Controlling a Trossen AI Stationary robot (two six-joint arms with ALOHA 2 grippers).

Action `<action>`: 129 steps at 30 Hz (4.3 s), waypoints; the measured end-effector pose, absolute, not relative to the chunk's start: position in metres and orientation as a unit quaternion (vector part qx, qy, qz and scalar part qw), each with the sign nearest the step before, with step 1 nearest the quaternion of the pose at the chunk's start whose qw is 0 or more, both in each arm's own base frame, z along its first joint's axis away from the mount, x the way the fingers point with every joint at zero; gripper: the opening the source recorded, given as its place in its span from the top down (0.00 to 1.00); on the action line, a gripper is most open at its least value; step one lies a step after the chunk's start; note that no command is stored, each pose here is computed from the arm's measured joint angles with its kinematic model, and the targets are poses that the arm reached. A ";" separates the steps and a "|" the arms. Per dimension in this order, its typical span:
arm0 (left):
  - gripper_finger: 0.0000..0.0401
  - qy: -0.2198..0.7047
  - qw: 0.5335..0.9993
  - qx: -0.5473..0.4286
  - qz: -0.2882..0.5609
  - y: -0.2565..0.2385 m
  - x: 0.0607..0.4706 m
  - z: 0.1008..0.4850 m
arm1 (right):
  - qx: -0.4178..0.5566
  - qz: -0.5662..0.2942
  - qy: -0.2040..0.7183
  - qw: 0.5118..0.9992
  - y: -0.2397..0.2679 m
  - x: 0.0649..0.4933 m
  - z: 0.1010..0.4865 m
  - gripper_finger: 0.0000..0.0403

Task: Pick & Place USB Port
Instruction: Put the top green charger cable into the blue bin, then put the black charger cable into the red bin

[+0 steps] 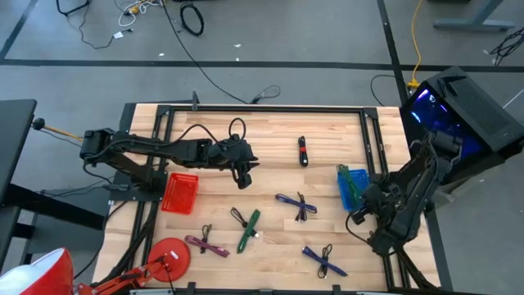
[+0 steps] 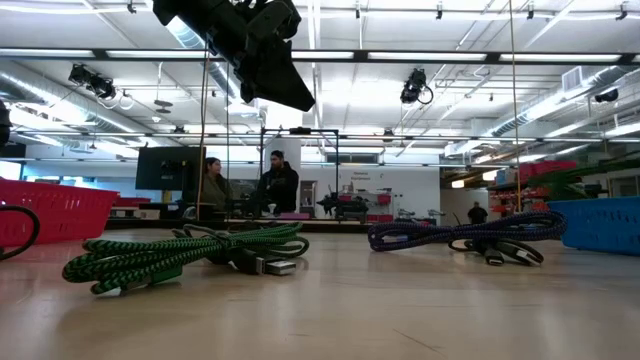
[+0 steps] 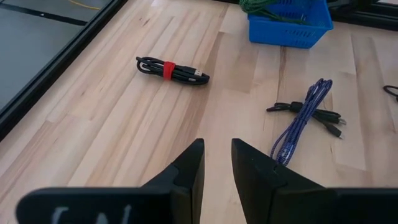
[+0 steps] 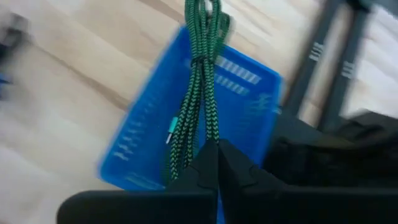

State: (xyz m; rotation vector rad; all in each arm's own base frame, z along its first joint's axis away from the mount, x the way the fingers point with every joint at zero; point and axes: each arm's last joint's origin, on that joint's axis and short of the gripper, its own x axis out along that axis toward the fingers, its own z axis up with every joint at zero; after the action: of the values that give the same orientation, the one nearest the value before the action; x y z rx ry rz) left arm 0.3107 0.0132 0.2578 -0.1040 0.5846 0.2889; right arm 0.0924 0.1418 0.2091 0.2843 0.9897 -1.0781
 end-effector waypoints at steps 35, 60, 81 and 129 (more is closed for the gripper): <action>0.79 0.285 0.946 -0.052 0.142 0.013 0.311 0.258 | 0.101 -0.499 0.453 0.732 0.152 0.098 0.187 0.90; 0.79 0.270 0.951 -0.054 0.142 0.013 0.313 0.261 | 0.061 -0.299 0.223 0.926 0.093 0.105 0.264 0.66; 0.79 0.248 0.958 -0.057 0.133 0.012 0.315 0.264 | -0.034 -0.168 0.280 0.945 0.004 0.193 0.299 0.65; 0.79 0.248 0.958 -0.066 0.129 0.011 0.315 0.264 | 0.168 -0.177 0.488 0.838 -0.147 0.244 0.167 0.38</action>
State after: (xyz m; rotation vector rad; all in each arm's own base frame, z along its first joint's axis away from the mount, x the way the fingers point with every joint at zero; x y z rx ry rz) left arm 0.3152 0.0114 0.2644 -0.1345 0.5023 0.2612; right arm 0.2440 -0.1472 0.1674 0.3560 1.0324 -0.3754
